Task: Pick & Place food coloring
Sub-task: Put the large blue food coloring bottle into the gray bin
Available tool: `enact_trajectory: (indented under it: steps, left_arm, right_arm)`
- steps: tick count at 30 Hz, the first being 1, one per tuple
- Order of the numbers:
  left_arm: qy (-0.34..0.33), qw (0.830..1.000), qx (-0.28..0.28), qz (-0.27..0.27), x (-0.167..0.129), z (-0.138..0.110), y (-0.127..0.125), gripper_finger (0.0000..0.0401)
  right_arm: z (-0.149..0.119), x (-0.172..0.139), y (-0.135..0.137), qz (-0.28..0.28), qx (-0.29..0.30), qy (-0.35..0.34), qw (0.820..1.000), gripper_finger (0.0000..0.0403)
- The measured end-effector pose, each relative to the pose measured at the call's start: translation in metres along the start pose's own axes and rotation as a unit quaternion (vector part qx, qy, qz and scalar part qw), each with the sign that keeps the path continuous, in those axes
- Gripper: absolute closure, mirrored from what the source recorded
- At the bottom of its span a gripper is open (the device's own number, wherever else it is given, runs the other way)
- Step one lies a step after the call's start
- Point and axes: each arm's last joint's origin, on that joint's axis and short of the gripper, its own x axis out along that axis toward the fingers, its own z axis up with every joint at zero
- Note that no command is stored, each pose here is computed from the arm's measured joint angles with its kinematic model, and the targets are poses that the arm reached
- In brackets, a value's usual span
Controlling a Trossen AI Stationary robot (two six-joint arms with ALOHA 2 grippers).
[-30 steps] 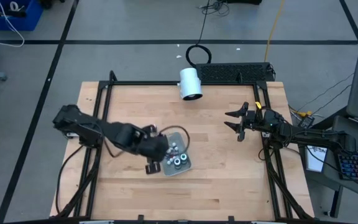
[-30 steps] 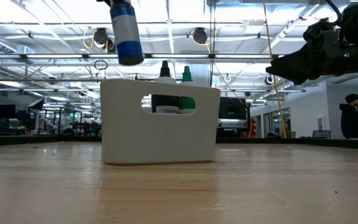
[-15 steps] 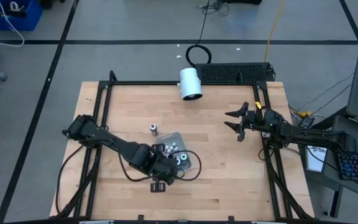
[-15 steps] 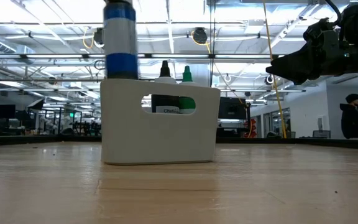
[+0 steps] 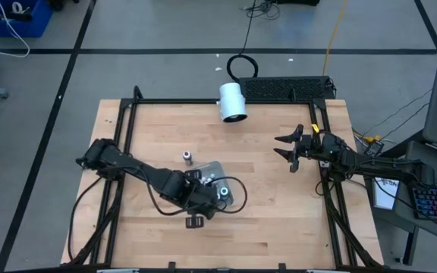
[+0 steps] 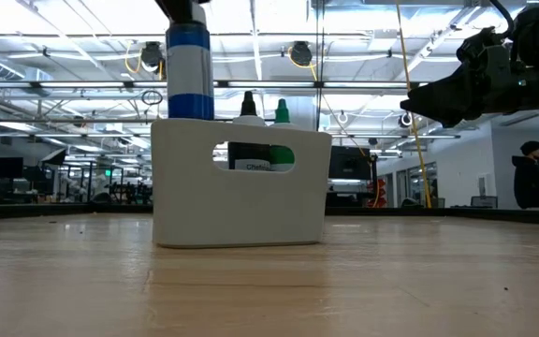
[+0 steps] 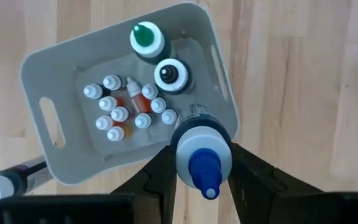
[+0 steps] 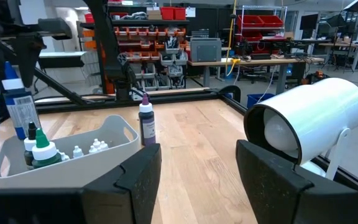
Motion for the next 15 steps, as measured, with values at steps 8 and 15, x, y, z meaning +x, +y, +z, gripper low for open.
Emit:
enact_trajectory:
  steps: [8, 15]
  left_arm:
    - [0.013, 1.0, 0.013, -0.009, 0.013, 0.004, -0.001, 0.028]
    - [0.011, 1.0, 0.024, -0.006, 0.02, 0.007, -0.003, 0.028]
  right_arm:
    - [0.0, 0.0, 0.0, 0.0, 0.0, 0.0, 1.0, 0.0206]
    - [0.0, 0.0, 0.0, 0.0, 0.0, 0.0, 1.0, 0.0206]
